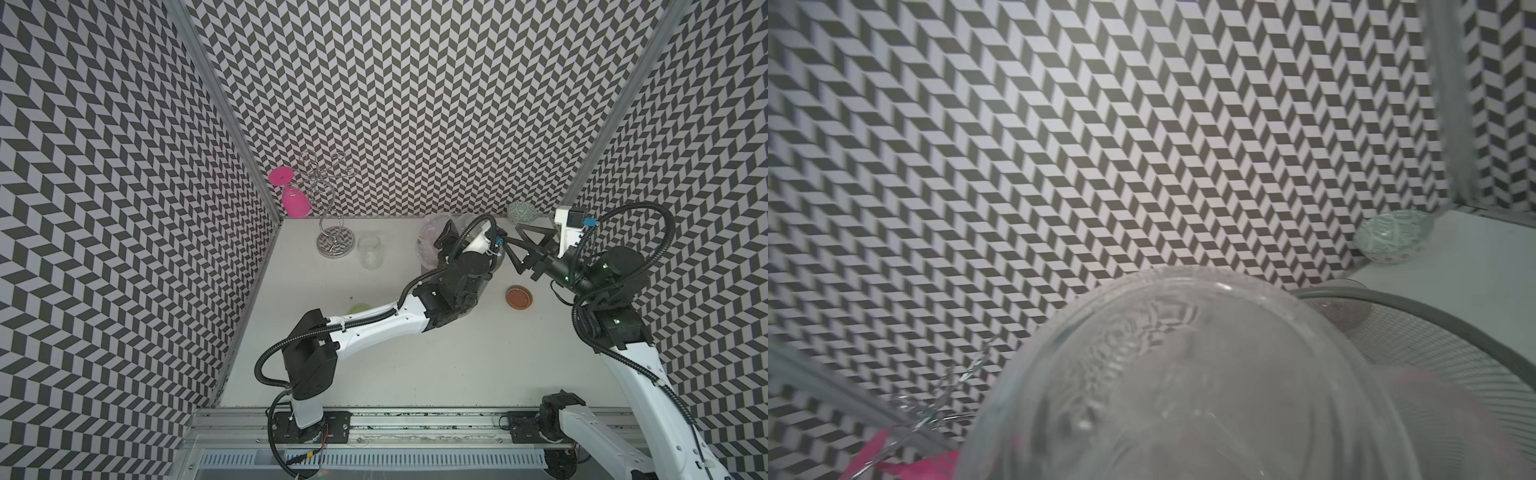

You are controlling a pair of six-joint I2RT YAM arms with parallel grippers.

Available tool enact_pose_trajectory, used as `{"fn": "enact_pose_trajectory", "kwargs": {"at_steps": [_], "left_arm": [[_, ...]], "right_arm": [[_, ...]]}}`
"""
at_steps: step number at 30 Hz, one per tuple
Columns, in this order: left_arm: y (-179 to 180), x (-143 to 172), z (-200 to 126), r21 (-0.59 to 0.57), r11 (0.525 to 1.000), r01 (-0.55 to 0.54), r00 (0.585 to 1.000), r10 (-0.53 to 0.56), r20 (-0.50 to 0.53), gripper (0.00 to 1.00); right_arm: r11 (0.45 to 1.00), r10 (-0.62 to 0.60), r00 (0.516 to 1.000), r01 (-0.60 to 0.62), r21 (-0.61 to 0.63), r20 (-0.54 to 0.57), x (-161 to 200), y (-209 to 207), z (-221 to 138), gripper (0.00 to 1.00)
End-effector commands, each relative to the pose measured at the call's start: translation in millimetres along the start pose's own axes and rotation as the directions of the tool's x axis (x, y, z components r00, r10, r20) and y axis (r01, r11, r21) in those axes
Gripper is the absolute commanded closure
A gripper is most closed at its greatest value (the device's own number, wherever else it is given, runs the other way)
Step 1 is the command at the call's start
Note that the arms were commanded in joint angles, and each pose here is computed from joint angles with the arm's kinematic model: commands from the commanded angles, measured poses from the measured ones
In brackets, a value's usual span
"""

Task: Empty moldy mung beans from jars
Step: Pour the moldy mung beans from the jar into the trash bin.

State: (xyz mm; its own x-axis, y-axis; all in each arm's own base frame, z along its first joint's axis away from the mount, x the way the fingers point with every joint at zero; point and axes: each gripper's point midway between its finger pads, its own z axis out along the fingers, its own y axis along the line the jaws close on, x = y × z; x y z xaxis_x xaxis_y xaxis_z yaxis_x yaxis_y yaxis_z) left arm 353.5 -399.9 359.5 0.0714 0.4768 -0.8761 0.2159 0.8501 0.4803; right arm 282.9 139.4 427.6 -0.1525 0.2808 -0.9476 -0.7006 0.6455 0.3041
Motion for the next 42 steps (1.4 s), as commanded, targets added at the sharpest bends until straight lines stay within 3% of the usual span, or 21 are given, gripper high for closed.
{"fn": "enact_pose_trajectory", "kwargs": {"at_steps": [1, 3, 8, 14, 18, 23, 26, 30, 32, 34, 36, 38, 41, 42], "left_arm": [[19.8, -42.7, -18.5, 0.253, 0.905, 0.343, 0.934, -0.356, 0.006, 0.47], [24.8, -46.4, -19.8, 0.329, 0.847, 0.418, 0.902, -0.429, -0.042, 0.47], [33.1, -44.7, -17.2, 0.402, 0.770, 0.496, 0.864, -0.486, -0.133, 0.47], [52.5, -33.5, -7.3, 0.485, 0.596, 0.640, 0.756, -0.600, -0.262, 0.47], [59.9, -35.6, -6.1, 0.531, 0.492, 0.690, 0.702, -0.634, -0.324, 0.46], [66.3, -37.8, -7.4, 0.590, 0.328, 0.738, 0.621, -0.672, -0.403, 0.45], [69.3, -39.4, -7.9, 0.604, 0.309, 0.735, 0.616, -0.677, -0.403, 0.45], [74.1, -41.7, -9.5, 0.607, 0.346, 0.715, 0.640, -0.673, -0.371, 0.45], [80.3, -42.4, -11.4, 0.593, 0.392, 0.704, 0.657, -0.676, -0.334, 0.45], [87.8, -41.2, -12.8, 0.584, 0.373, 0.721, 0.636, -0.691, -0.344, 0.45], [97.7, -39.8, -14.8, 0.583, 0.281, 0.762, 0.569, -0.721, -0.396, 0.45], [112.5, -43.6, -23.8, 0.608, 0.151, 0.779, 0.486, -0.758, -0.435, 0.45], [139.7, -43.6, -37.4, 0.617, -0.007, 0.787, 0.369, -0.796, -0.480, 0.45], [146.7, -42.5, -40.6, 0.616, -0.037, 0.787, 0.345, -0.801, -0.489, 0.45]], "right_arm": [[1.000, -0.012, 1.000, 0.012, 0.001, 0.019, -3.3, -0.3, -1.3, 0.21], [1.000, -0.011, 1.000, 0.011, 0.001, 0.021, -3.1, -0.2, -1.6, 0.20], [1.000, 0.004, 0.999, -0.004, -0.017, 0.036, -4.6, 3.2, -2.8, 0.20], [0.999, 0.016, 0.999, -0.015, -0.040, 0.040, -5.8, 6.5, -2.6, 0.20], [0.999, 0.022, 0.999, -0.020, -0.048, 0.032, -3.8, 7.0, -1.8, 0.21], [0.998, 0.025, 0.999, -0.023, -0.053, 0.032, -4.0, 7.3, -1.8, 0.20], [0.998, 0.026, 0.999, -0.025, -0.053, 0.031, -4.2, 7.0, -1.5, 0.20], [0.998, 0.024, 0.999, -0.023, -0.051, 0.031, -3.8, 6.9, -1.8, 0.21], [0.998, 0.025, 0.999, -0.024, -0.051, 0.030, -3.1, 6.5, -2.0, 0.21], [0.998, 0.033, 0.999, -0.032, -0.052, 0.027, -1.2, 5.4, -1.2, 0.20], [0.998, 0.037, 0.999, -0.035, -0.058, 0.026, -0.2, 5.9, -1.0, 0.20], [0.997, 0.041, 0.999, -0.040, -0.064, 0.024, 0.9, 6.3, -0.6, 0.21], [0.996, 0.051, 0.998, -0.050, -0.071, 0.020, 2.6, 6.0, -0.1, 0.20], [0.996, 0.054, 0.998, -0.053, -0.074, 0.018, 3.5, 6.2, 0.3, 0.20]]}}
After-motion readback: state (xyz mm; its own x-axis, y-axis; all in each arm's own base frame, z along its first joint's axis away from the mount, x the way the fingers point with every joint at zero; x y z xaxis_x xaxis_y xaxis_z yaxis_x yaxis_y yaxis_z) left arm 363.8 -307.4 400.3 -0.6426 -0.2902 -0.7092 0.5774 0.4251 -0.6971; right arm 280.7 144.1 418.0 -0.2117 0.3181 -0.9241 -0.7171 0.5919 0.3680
